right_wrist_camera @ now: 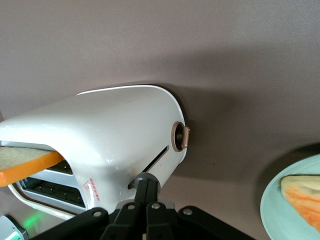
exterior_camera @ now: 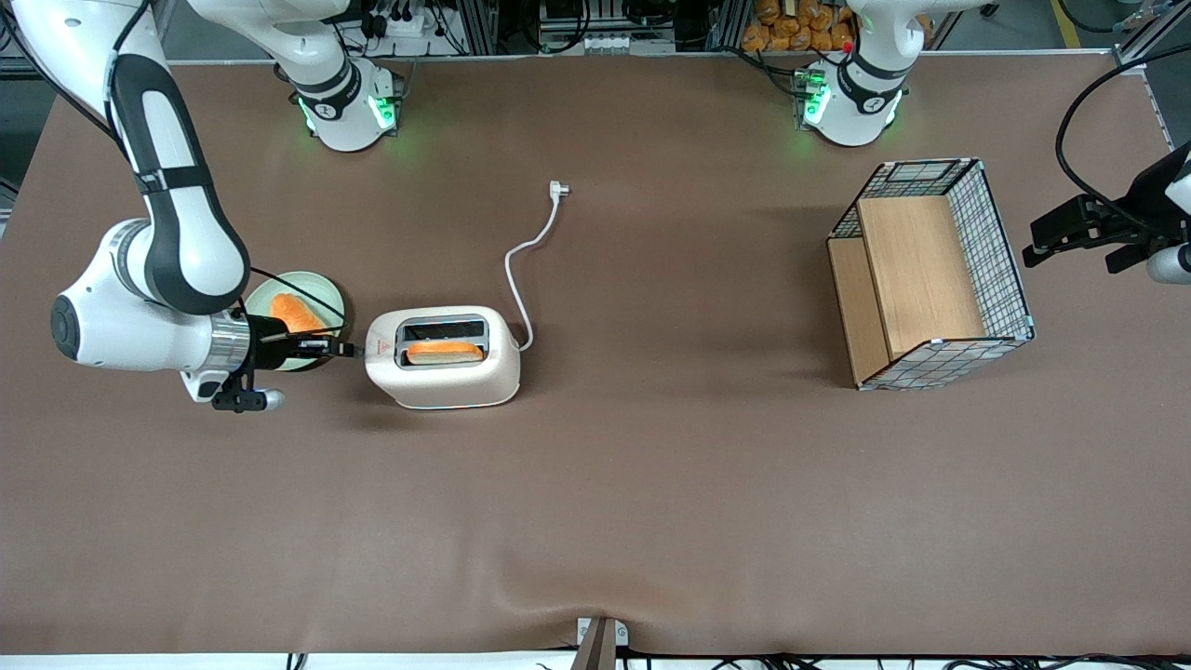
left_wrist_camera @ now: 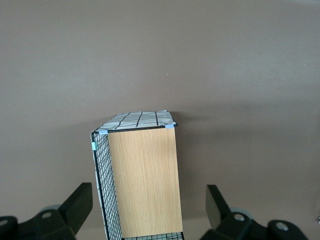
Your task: Press toaster button with right arm
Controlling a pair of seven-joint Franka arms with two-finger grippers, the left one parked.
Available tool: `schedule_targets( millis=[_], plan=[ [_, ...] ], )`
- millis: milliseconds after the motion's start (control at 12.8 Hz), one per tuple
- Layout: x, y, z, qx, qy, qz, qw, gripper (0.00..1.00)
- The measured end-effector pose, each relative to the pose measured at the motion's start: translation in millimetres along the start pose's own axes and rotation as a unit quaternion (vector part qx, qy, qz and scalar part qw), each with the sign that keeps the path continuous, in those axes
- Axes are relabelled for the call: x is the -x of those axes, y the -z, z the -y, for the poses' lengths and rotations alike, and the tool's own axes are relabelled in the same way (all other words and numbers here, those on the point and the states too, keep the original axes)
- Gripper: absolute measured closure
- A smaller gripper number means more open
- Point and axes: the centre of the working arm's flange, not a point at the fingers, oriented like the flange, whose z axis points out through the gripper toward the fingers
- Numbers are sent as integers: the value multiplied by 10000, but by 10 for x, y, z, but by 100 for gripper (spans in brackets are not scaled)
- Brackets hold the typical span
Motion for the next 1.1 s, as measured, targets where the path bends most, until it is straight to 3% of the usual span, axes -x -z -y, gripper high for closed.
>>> schedule_targets(
  millis=[1098],
  plan=[
    [-76, -200, -123, 32, 72, -30, 10000, 99]
  ],
)
